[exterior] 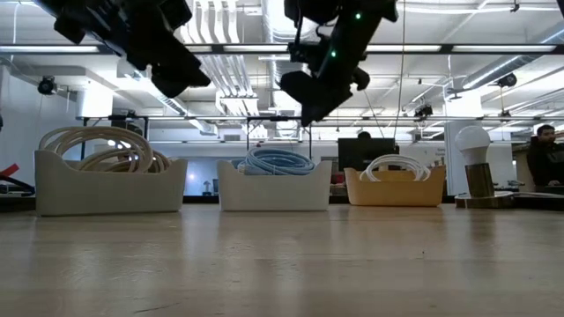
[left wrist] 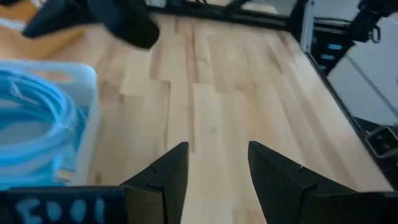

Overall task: Sort HDMI cables
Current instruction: Put the white HDMI cable into the yellow bin

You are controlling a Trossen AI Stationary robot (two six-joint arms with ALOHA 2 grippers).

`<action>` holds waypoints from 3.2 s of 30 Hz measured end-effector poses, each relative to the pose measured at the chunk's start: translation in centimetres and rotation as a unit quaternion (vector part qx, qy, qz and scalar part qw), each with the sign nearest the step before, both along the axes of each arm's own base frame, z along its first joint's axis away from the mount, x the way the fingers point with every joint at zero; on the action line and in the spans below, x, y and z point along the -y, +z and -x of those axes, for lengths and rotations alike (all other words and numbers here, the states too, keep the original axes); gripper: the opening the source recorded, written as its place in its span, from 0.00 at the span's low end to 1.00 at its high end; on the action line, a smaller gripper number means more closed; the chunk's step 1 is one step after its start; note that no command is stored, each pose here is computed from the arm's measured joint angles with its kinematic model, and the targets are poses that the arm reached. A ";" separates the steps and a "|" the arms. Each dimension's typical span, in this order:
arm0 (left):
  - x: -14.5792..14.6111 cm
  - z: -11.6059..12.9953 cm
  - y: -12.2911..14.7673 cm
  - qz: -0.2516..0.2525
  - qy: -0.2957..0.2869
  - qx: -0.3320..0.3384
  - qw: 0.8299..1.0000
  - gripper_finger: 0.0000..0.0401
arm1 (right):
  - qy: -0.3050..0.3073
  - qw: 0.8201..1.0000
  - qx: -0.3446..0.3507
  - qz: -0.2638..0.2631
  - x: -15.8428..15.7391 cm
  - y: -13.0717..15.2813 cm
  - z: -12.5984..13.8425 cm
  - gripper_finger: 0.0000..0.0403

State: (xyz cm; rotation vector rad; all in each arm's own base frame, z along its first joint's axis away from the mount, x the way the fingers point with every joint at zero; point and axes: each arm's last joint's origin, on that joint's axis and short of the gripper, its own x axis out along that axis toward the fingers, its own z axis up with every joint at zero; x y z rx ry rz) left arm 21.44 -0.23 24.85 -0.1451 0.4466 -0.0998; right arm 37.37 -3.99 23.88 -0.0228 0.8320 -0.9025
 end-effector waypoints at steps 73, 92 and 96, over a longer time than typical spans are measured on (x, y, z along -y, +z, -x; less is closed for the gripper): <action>8.4 -2.7 -4.2 -0.291 0.182 -0.127 0.931 0.04 | 0.210 0.966 0.123 -0.091 -10.1 3.2 -2.4 0.44; 4.5 -6.5 -0.5 -0.313 0.205 -0.032 0.927 0.05 | 0.186 0.979 0.082 -0.001 -10.0 1.8 -1.8 0.41; 4.3 -6.8 0.4 -0.308 0.213 -0.019 0.927 0.05 | 0.173 0.982 0.076 0.006 -9.6 1.3 -1.7 0.41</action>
